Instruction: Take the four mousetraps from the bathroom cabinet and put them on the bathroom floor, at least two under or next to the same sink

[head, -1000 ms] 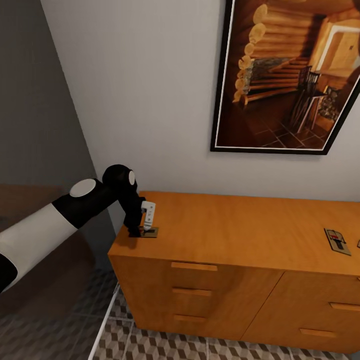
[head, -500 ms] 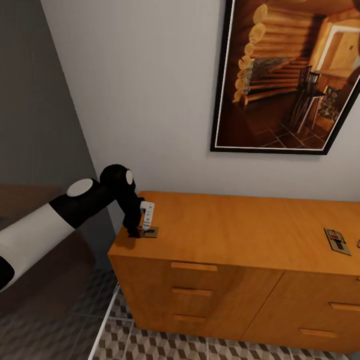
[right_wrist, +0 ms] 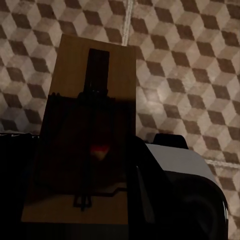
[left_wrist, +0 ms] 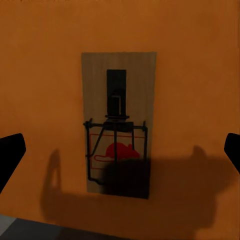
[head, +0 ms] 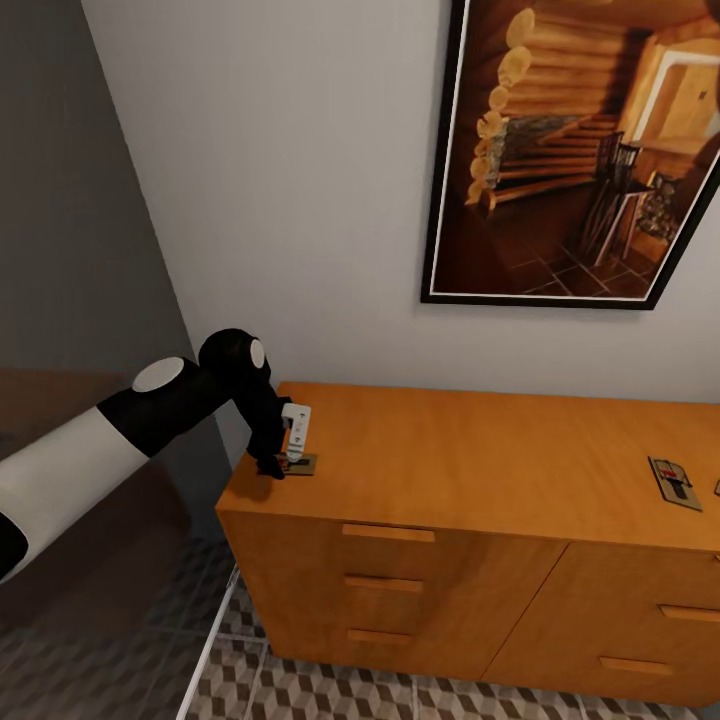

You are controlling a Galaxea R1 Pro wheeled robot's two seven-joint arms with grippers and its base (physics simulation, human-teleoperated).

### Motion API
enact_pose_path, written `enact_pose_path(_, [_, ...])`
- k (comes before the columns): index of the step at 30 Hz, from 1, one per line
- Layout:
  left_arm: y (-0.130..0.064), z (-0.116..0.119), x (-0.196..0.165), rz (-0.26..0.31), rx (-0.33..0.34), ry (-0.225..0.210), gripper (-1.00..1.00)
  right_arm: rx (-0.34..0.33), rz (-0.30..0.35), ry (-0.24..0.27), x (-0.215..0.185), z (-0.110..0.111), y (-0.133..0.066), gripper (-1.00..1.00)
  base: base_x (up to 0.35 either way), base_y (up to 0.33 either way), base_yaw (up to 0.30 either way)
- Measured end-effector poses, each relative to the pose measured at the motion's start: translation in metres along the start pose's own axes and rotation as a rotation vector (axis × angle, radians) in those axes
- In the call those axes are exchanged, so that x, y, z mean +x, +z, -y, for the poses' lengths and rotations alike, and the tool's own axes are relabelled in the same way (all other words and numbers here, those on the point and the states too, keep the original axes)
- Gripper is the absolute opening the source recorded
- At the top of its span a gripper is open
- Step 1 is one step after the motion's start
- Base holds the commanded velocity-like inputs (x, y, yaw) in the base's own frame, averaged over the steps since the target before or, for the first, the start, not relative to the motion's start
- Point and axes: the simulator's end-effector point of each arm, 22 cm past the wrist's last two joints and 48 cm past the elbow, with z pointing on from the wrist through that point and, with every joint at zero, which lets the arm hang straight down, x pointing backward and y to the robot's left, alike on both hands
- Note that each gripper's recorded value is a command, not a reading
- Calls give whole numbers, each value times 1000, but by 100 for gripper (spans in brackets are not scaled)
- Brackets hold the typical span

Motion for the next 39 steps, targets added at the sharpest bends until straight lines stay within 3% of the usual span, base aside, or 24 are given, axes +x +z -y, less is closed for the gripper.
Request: enact_pose_path(39, [1, 0, 8, -9, 2, -6, 100, 2, 1, 0, 0, 0, 0, -100, 0, 0, 0])
